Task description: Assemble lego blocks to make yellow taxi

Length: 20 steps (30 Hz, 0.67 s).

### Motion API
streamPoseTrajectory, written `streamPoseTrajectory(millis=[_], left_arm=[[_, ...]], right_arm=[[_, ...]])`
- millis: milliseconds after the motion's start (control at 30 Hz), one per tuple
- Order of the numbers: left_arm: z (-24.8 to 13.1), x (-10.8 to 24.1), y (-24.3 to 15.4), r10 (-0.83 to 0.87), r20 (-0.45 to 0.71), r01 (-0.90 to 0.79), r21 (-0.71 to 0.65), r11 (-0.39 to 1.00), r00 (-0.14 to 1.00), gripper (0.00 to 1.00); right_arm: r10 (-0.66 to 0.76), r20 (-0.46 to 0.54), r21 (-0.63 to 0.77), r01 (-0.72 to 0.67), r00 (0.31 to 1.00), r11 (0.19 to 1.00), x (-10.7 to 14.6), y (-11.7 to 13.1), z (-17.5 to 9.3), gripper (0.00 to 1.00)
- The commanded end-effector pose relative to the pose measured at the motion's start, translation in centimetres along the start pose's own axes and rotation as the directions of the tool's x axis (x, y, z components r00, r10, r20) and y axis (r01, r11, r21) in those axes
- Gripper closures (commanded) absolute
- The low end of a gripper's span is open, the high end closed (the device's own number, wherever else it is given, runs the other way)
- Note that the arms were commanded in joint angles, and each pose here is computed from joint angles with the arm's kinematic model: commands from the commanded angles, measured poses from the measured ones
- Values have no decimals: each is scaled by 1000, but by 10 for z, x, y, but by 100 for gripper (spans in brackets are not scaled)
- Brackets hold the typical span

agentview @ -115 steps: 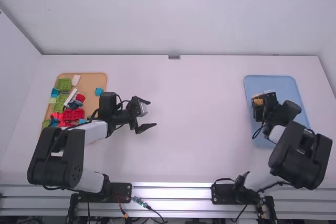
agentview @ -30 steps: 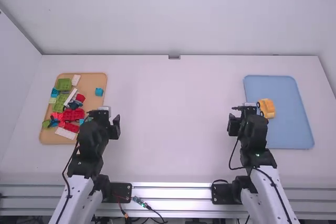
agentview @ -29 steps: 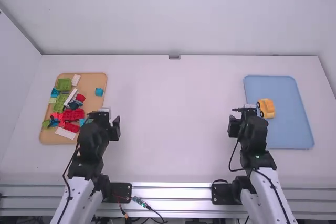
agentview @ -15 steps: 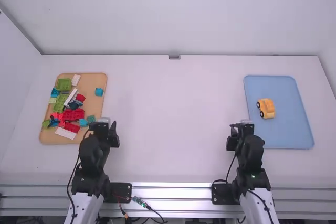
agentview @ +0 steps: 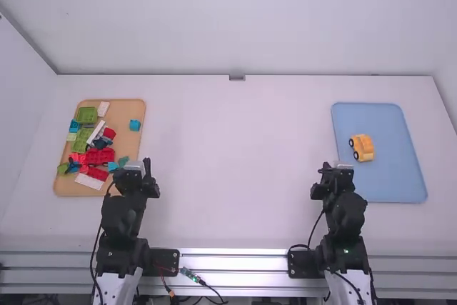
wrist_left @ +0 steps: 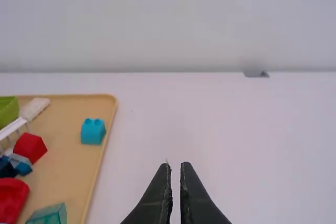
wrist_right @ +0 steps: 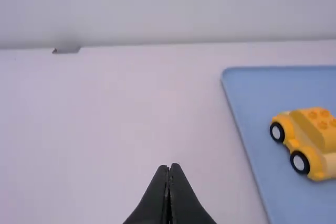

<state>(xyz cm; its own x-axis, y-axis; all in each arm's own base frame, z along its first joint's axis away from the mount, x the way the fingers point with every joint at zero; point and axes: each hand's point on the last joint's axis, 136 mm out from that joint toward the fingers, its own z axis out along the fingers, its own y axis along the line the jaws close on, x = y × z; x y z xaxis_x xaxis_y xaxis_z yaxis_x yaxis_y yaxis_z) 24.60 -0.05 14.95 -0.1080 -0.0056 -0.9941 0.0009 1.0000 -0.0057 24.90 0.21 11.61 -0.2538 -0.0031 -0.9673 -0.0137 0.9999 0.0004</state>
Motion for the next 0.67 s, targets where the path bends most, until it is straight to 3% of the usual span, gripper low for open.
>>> streamPoseTrajectory(millis=[0,400,633], left_arm=[[0,2,0,6,3,-6,-2,1000,1000,98],[0,2,0,6,3,-6,-2,1000,1000,100],[0,2,0,6,3,-6,-2,1000,1000,100]], right_arm=[[3,18,-3,-3,1000,1000,-1,1,-1,100],[1,148,-2,-1,989,1000,-29,1,-11,100],[1,151,-2,-1,989,1000,-30,1,-11,100]])
